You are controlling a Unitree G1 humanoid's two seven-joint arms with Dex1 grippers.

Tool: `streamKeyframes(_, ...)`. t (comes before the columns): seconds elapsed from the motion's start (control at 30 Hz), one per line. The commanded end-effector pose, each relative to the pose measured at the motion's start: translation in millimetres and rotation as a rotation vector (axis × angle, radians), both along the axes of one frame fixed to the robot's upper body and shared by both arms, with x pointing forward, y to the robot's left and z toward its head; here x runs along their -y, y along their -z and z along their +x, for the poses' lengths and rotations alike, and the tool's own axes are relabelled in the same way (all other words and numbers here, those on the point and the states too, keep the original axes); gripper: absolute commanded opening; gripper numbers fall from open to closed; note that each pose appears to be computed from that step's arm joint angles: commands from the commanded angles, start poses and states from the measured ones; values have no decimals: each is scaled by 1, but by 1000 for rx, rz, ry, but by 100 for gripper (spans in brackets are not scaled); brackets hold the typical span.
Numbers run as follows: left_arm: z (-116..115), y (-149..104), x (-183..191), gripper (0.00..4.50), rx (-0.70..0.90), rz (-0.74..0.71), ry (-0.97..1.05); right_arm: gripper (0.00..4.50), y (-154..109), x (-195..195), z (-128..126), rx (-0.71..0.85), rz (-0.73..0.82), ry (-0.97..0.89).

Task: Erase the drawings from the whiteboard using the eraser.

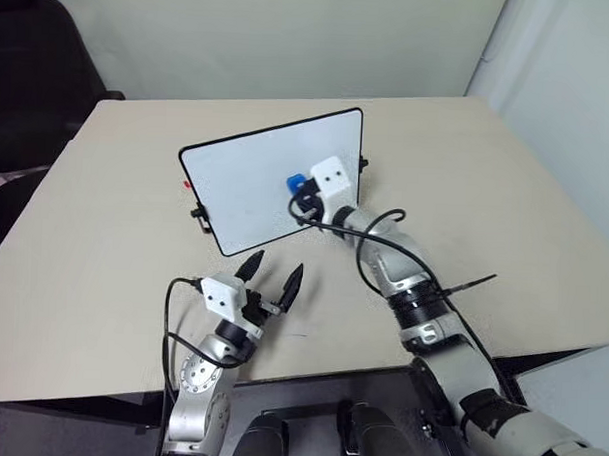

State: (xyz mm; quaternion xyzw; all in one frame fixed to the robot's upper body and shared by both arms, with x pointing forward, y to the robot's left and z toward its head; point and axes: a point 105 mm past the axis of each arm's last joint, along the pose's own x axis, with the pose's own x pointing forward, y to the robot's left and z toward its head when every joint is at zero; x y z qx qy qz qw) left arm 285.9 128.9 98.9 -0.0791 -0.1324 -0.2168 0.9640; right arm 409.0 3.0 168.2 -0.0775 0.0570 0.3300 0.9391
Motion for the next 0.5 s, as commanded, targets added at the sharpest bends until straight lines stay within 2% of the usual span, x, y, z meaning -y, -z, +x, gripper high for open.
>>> streamKeyframes(0.03, -4, -14, 3, 450, 56, -5, 17, 27, -28, 21, -5, 54, 28, 46)
streamKeyframes(0.2, -6, -14, 8, 450, 52, -5, 33, 27, -29, 55, -16, 35, -4, 95)
streamKeyframes(0.3, -6, -14, 8, 450, 52, -4, 33, 27, -21, 76, -28, -5, -84, 101)
streamKeyframes(0.43, -3, -13, 6, 450, 53, 3, 24, 27, 6, 108, -53, -216, -218, 112)
streamKeyframes(0.5, -2, -12, 6, 450, 53, 6, 18, 27, 10, 119, -66, -272, -243, 108)
